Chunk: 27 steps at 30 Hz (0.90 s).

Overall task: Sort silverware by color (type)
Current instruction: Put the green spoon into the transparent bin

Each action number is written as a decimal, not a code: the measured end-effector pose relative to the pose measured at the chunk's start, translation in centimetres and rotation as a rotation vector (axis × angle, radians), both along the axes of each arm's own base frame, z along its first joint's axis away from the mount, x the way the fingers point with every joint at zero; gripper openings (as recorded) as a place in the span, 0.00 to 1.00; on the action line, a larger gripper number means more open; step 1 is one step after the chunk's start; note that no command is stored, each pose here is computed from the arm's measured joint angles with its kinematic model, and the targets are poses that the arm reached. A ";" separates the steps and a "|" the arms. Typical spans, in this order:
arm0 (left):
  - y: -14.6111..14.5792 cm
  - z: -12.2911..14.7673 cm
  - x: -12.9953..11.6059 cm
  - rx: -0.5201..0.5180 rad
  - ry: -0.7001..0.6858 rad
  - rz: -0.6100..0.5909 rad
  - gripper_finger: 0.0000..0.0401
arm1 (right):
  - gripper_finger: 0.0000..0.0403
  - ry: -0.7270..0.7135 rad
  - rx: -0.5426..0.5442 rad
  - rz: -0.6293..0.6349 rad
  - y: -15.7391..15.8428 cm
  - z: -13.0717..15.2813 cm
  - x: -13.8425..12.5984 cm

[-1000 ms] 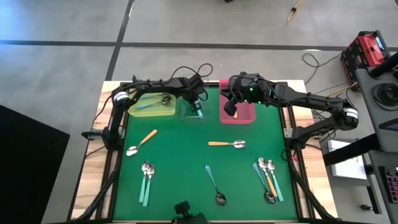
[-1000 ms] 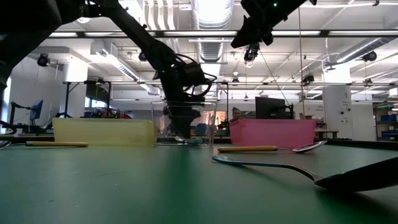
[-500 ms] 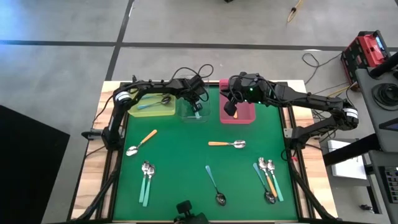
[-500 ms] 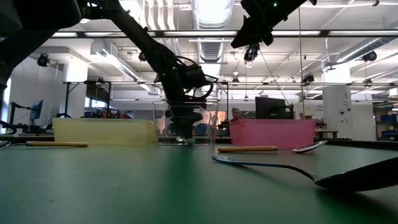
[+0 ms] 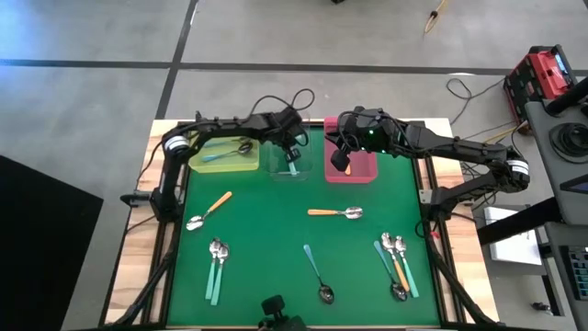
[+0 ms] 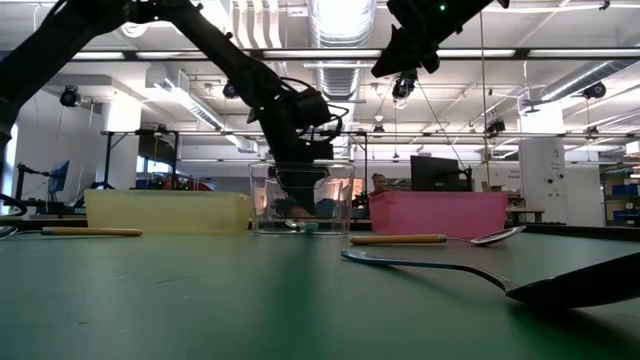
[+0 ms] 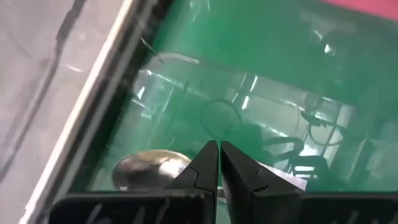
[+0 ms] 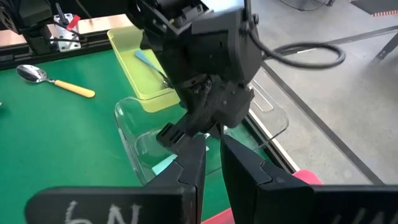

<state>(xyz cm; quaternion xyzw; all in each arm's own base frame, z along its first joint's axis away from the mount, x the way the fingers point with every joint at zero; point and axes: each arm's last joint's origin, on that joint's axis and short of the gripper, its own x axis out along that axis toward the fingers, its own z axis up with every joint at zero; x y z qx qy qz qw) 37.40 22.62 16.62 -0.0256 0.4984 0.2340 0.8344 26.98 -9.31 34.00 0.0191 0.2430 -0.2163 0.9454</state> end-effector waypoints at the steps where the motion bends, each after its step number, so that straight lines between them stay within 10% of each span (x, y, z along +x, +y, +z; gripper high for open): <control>1: 0.0 0.3 0.0 0.005 -0.006 -0.003 0.00 | 0.11 0.000 0.000 0.000 0.0 0.0 0.0; 27: -0.3 -1.1 -1.2 -0.025 0.094 -0.023 0.00 | 0.11 -0.011 0.022 -0.012 0.0 0.0 0.0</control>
